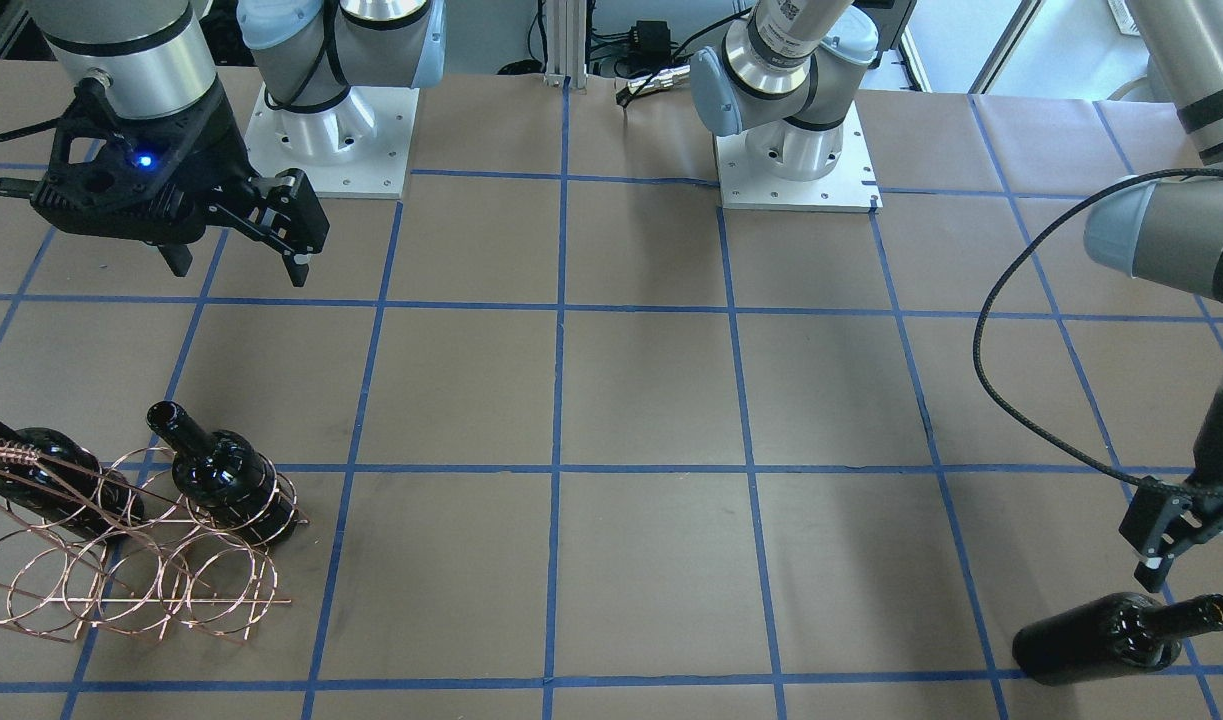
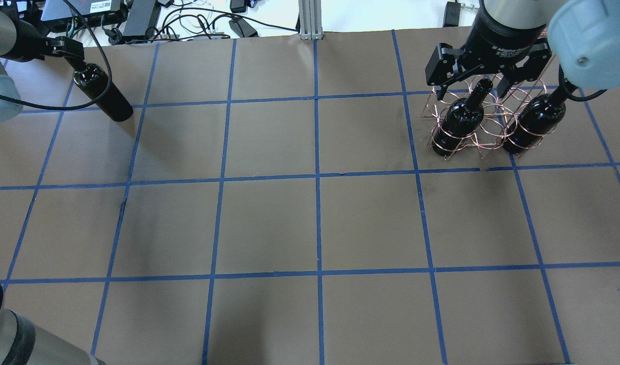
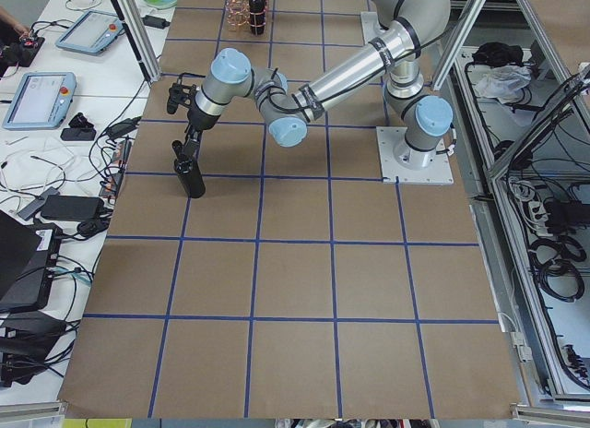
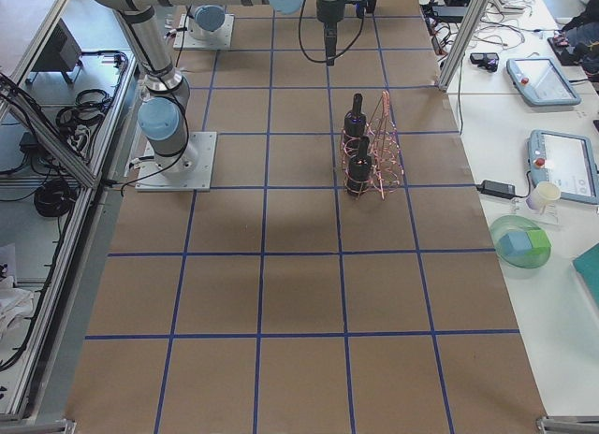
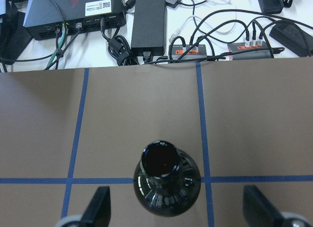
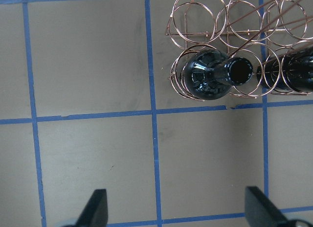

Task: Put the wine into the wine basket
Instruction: 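Swing the left gripper holding the dark wine bottle toward the table, then carry the bottle with the left gripper toward the table center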

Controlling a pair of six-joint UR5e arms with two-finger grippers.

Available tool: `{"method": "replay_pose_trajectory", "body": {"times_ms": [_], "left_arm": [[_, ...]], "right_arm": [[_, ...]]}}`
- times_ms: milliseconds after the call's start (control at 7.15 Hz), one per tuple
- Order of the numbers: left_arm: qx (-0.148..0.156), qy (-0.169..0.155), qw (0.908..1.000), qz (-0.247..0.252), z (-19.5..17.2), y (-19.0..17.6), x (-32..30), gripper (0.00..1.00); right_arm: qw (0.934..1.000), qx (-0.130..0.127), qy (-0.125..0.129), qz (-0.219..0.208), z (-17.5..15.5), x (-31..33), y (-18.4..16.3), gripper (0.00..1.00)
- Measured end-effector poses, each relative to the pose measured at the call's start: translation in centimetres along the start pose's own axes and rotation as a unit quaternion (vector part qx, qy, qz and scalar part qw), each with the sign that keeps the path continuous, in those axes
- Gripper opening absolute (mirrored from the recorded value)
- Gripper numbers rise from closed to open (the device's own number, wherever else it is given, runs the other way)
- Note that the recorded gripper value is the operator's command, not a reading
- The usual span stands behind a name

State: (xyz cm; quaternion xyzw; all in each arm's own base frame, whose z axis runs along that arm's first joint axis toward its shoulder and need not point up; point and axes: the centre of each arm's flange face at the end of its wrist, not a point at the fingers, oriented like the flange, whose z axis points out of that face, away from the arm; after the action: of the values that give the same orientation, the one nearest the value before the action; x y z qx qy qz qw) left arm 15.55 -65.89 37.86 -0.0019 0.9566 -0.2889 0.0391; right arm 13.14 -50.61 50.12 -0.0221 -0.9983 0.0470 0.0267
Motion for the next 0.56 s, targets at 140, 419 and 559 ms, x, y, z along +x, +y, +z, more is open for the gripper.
{"method": "replay_pose_trajectory", "body": {"times_ms": [140, 419, 559], "left_arm": [[-0.001, 0.0, 1.0, -0.003, 0.6, 0.0, -0.6, 0.86], [-0.001, 0.004, 1.0, -0.006, 1.6, -0.4, -1.2, 0.86], [0.003, 0.01, 0.9999, -0.006, 1.8, -0.7, -1.2, 0.86]], "right_arm": [[1.0, 0.006, -0.001, -0.002, -0.2, 0.0, 0.0, 1.0], [0.9998, 0.02, -0.006, -0.001, -1.0, -0.1, 0.1, 1.0], [0.9997, 0.024, -0.007, 0.0, -1.2, -0.2, 0.2, 1.0]]}}
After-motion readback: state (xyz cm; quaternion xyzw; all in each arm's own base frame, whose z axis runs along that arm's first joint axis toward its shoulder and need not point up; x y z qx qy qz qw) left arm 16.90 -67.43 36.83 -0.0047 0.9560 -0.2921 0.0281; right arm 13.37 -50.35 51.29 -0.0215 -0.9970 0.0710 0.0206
